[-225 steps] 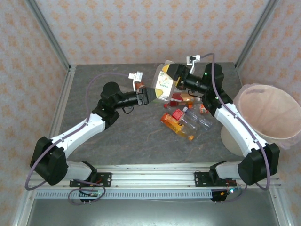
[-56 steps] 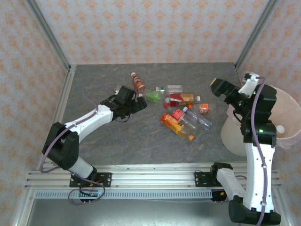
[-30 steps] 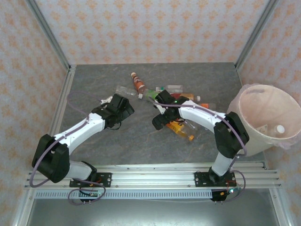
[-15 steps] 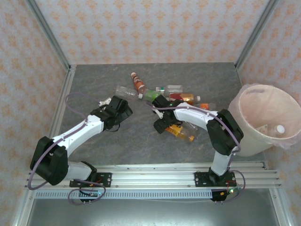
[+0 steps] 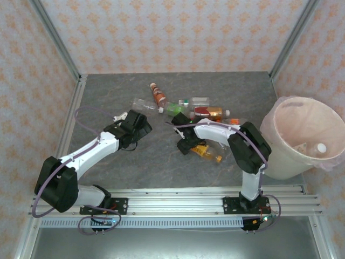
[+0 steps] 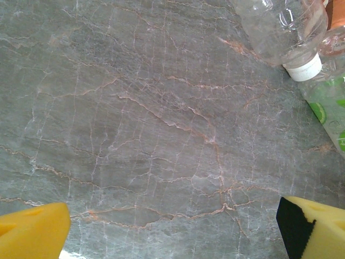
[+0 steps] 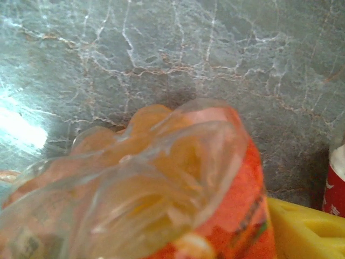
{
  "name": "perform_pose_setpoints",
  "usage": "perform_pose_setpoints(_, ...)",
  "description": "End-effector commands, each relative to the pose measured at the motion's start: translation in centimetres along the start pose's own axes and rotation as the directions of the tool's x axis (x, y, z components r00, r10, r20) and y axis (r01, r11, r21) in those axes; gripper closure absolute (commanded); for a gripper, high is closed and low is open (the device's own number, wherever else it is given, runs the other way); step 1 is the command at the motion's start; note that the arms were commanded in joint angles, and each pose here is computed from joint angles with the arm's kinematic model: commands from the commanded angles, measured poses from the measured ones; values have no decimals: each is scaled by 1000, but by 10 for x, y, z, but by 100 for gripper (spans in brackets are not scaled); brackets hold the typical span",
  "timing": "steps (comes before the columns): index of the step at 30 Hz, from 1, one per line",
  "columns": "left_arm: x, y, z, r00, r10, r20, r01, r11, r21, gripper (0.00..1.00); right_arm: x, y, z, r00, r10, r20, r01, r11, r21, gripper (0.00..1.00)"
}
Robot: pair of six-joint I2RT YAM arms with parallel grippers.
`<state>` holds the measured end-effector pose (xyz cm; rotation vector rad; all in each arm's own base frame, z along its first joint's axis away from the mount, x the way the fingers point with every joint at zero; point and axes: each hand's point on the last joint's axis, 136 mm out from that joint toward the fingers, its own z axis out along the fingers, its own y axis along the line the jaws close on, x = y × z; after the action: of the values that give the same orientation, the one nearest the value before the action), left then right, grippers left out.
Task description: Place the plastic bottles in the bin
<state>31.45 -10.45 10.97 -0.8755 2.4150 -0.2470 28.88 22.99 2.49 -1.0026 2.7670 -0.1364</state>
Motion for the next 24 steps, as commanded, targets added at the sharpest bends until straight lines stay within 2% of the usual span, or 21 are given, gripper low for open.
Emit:
perform_pose_setpoints(1,-5,12,0,1000,-23,21,24,999,-47,0,-8,-10,1,1000,25,5,-26,996,82,27)
perform_pose_setpoints(5,-5,12,0,1000,-20,20,21,999,-50,0,-15,-15,-13,998,42,54,-47,995,93,33)
perform_pose_setpoints(14,-5,10,2,1000,-26,17,26,999,-44,0,-36,-25,-82,959,62,277,-84,994,69,46)
perform_pose_setpoints(19,-5,10,2,1000,-24,19,24,999,-47,0,-46,-34,-129,908,66,413,-102,993,65,49)
perform_pose_setpoints(24,-4,10,4,1000,-26,15,27,998,-48,0,-57,-43,-178,818,123,562,-161,987,19,52)
